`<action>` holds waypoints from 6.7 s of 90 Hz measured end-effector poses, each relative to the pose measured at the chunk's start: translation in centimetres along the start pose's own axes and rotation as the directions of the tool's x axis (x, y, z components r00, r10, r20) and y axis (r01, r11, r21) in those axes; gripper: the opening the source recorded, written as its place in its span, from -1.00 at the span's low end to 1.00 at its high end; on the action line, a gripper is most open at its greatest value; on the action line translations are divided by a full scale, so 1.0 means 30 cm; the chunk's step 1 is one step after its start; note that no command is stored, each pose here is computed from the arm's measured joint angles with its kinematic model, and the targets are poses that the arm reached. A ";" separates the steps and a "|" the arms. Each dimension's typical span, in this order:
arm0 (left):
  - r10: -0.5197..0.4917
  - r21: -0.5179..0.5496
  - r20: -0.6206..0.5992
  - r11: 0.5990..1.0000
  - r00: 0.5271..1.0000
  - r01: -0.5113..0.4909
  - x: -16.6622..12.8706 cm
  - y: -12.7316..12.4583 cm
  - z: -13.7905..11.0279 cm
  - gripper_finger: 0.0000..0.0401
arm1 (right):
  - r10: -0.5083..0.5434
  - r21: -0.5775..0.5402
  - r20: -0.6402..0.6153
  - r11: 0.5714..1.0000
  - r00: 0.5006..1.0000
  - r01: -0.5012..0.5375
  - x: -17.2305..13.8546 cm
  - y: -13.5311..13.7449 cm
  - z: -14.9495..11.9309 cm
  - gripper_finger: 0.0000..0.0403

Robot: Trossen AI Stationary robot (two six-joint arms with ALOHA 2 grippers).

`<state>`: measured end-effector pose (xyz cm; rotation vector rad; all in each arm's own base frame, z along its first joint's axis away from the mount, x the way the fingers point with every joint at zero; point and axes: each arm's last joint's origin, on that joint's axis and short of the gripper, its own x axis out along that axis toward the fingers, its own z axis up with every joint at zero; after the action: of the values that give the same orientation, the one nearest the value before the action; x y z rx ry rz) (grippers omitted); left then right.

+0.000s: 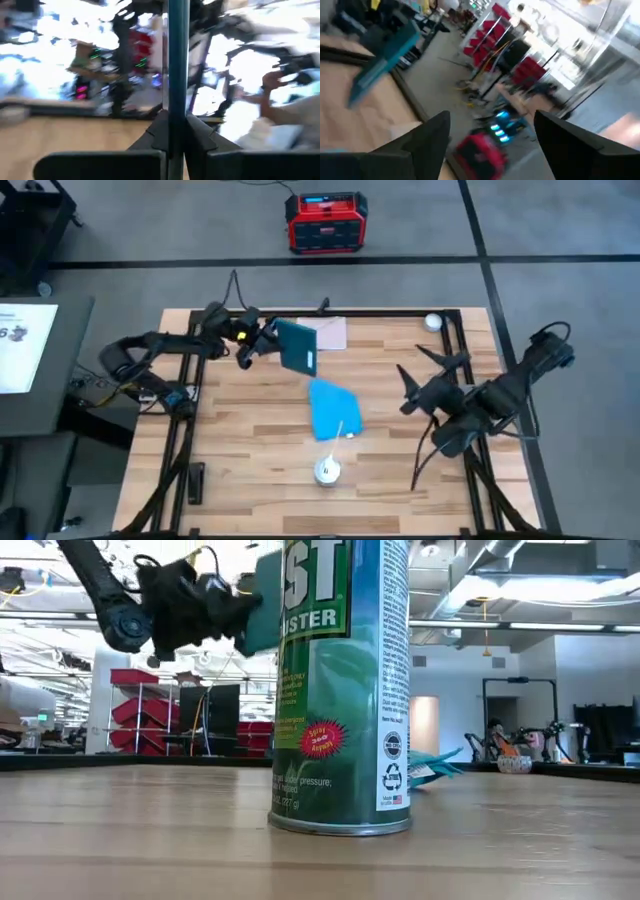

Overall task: Apply microfiber cloth
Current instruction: Spray the back of the tablet using the spray bottle

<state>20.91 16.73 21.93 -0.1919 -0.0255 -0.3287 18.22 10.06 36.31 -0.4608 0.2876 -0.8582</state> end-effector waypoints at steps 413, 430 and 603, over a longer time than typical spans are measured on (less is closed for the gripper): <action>0.509 0.259 -0.018 0.834 0.861 -0.488 0.278 -0.551 -0.229 -0.98 | 0.816 0.447 -0.416 0.567 0.400 -0.691 0.266 0.547 0.258 -1.00; 0.510 0.192 0.055 0.838 0.858 -0.510 0.233 -0.553 -0.250 -0.98 | 0.816 0.452 -0.411 0.569 0.406 -0.687 0.273 0.537 0.266 -1.00; 0.513 0.137 0.104 0.841 0.852 -0.523 0.224 -0.573 -0.249 -0.98 | 0.825 0.501 -0.430 0.556 0.367 -0.664 0.287 0.599 0.240 -1.00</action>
<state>21.65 -2.81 18.12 -0.0428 -0.0613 0.2253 38.44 15.47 33.06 0.2597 0.9408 -0.0580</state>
